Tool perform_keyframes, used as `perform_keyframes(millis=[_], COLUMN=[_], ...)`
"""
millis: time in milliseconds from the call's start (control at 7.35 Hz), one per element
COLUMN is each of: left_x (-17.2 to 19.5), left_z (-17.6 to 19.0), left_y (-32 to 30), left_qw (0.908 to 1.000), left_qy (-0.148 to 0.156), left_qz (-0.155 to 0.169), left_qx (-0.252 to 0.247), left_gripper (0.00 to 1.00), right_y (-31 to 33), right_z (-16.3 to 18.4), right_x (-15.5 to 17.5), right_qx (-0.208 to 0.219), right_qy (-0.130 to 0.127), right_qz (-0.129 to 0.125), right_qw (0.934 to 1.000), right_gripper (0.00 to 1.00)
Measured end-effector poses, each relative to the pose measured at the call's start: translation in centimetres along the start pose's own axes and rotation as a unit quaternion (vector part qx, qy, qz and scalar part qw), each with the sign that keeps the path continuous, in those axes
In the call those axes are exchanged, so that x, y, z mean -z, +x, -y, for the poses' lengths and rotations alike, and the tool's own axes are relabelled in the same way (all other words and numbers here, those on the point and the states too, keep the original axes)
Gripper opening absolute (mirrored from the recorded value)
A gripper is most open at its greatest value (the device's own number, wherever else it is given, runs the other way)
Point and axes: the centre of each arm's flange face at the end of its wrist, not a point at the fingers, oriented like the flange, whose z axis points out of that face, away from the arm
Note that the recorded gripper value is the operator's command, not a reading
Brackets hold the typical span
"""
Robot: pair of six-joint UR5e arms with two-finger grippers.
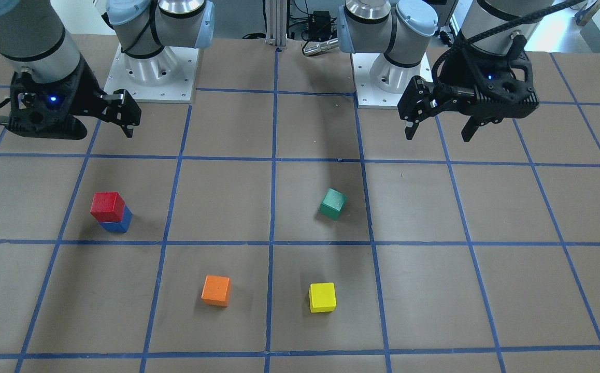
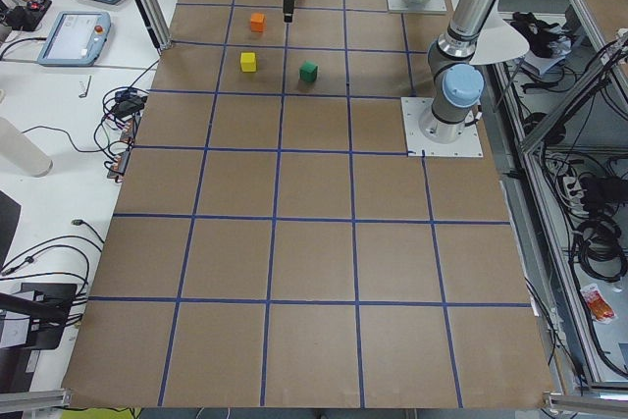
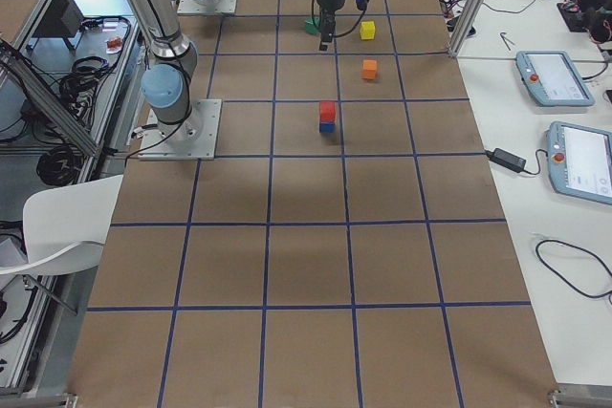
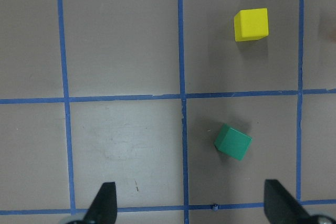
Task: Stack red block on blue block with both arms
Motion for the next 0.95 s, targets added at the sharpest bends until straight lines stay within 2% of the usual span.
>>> perform_keyframes(millis=[952], left_x=[-0.1], left_z=[0.0], left_y=[0.0], left_qw=[1.0], left_qy=[-0.001], left_qz=[0.001], left_qx=[0.0], left_gripper=[1.0], right_y=[-1.9], right_z=[-1.2], right_x=[1.2], right_qx=[0.007], right_qy=[0.014], right_qz=[0.007], right_qw=[0.9999], right_gripper=[1.0])
